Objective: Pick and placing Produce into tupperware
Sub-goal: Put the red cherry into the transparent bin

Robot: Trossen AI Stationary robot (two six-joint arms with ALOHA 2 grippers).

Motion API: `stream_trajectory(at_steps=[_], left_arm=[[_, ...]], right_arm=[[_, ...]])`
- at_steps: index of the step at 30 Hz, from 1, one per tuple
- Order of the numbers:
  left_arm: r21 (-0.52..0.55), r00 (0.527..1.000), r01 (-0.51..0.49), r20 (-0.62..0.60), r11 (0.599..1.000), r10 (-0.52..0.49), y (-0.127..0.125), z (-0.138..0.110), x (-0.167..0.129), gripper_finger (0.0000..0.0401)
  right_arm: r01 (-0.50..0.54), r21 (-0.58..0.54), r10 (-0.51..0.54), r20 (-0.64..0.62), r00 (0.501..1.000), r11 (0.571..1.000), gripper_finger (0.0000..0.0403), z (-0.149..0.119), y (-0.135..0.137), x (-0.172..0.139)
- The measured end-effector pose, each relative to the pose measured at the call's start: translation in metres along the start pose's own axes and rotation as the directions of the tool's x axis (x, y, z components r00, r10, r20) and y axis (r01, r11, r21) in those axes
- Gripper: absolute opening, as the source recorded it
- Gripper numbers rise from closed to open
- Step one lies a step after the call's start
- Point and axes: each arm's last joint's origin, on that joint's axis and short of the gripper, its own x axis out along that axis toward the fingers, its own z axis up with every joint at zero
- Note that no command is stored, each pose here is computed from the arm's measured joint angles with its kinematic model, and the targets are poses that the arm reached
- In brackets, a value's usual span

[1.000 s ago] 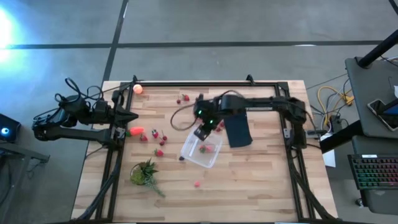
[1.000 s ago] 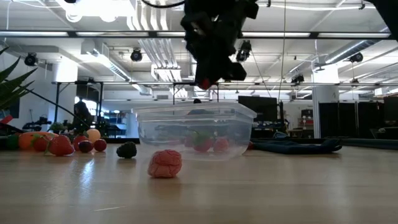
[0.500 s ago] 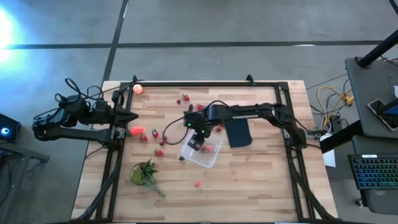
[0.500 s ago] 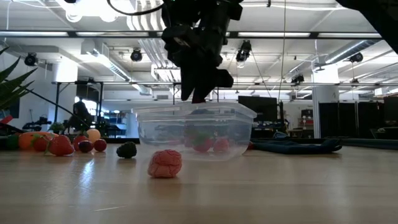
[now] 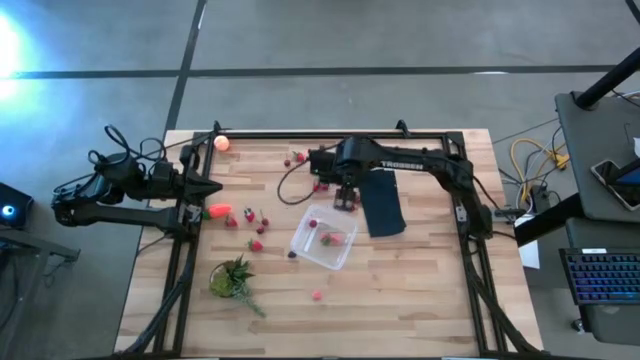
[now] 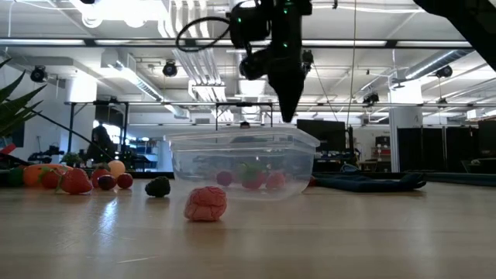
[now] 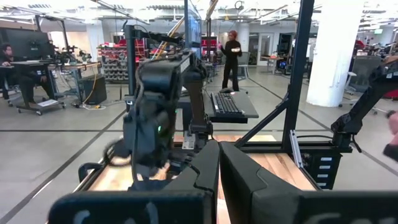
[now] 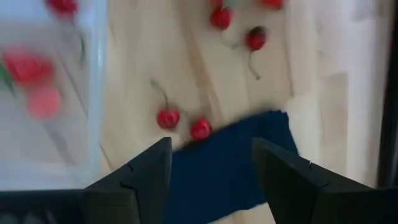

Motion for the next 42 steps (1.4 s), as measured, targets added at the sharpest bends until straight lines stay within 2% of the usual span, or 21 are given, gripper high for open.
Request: stream_trajectory(at_steps=[3,8,12,17,23,30,37,42], left_arm=[[0.0,1.0,-0.001,0.0,1.0,0.001,0.0,0.0,0.0,0.0],[0.0,1.0,0.0,0.0,1.0,0.0,0.0,0.0,0.0,0.0],[0.0,1.0,0.0,0.0,1.0,0.0,0.0,0.0,0.0,0.0],[0.0,1.0,0.0,0.0,1.0,0.0,0.0,0.0,0.0,0.0],[0.0,1.0,-0.001,0.0,1.0,0.001,0.0,0.0,0.0,0.0],[0.0,1.0,0.0,0.0,1.0,0.0,0.0,0.0,0.0,0.0],[0.0,1.0,0.0,0.0,1.0,0.0,0.0,0.0,0.0,0.0],[0.0,1.0,-0.001,0.0,1.0,0.001,0.0,0.0,0.0,0.0]], right_arm=[[-0.057,-0.151,0.051,-0.044,0.998,0.987,0.0214,-0.004,-0.001,0.019],[-0.186,-0.21,0.174,-0.073,0.982,0.96,0.0214,-0.01,-0.002,0.049],[-0.18,-0.264,0.167,-0.069,0.983,0.947,0.0214,-0.012,0.001,0.064],[-0.155,-0.324,0.163,-0.003,0.987,0.933,0.0205,-0.013,0.002,0.079],[-0.138,-0.319,0.164,0.055,0.985,0.937,0.0188,-0.019,0.001,0.085],[-0.151,-0.3,0.168,0.032,0.985,0.942,0.0178,-0.028,0.001,0.098],[-0.156,-0.259,0.182,0.08,0.98,0.953,0.0174,-0.026,0.002,0.104],[-0.119,-0.255,0.148,0.098,0.984,0.96,0.0164,-0.024,0.001,0.104]])
